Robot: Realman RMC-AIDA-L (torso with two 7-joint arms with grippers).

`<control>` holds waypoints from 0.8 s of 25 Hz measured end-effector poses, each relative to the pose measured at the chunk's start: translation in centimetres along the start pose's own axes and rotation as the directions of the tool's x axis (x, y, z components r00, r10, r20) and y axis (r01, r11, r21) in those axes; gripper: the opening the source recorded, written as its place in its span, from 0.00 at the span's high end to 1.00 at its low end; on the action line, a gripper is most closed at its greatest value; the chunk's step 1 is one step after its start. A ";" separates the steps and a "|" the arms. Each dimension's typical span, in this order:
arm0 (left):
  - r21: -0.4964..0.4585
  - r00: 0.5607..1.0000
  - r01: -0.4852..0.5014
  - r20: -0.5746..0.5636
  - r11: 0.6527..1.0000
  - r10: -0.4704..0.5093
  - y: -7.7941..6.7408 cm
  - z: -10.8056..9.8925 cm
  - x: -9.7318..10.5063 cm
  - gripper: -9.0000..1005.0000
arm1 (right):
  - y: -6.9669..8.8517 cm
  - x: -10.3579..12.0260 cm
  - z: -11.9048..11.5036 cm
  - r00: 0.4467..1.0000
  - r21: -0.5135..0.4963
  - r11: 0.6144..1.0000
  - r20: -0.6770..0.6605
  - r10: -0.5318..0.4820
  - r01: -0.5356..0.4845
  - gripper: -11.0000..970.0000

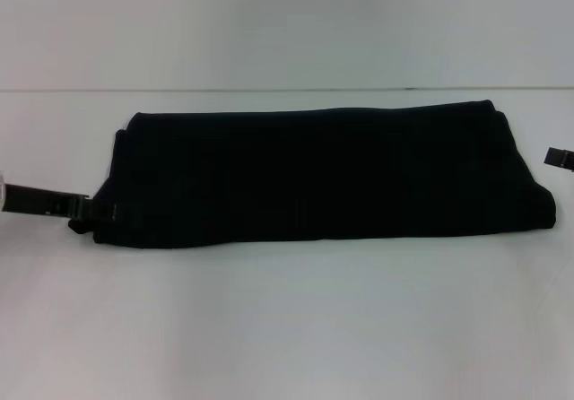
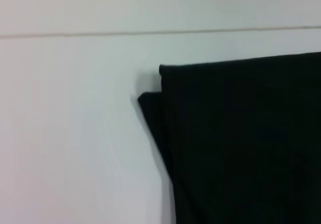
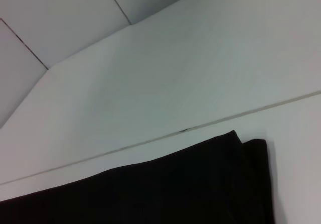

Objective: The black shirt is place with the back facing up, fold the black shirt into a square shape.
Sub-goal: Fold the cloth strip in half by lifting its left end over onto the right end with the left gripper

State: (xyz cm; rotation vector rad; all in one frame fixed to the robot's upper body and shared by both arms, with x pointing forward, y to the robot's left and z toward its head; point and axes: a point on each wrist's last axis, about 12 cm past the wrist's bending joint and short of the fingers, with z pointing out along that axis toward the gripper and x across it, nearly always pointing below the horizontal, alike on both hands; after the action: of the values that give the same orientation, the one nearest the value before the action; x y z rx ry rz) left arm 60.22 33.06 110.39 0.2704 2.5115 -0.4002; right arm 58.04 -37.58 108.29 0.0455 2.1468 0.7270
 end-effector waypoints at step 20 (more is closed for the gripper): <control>0.065 0.998 0.021 -0.058 0.998 -0.017 -1.2 0.8 0.5 0.12 | -0.1 0.3 0.0 1.000 0.003 1.000 -0.002 0.007 -0.007 0.29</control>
State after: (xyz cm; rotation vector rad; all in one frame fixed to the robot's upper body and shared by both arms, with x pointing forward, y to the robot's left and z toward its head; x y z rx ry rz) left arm 59.85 31.76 109.73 0.2879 2.5616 -0.4896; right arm 57.85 -37.57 108.06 0.0542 2.1504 0.7279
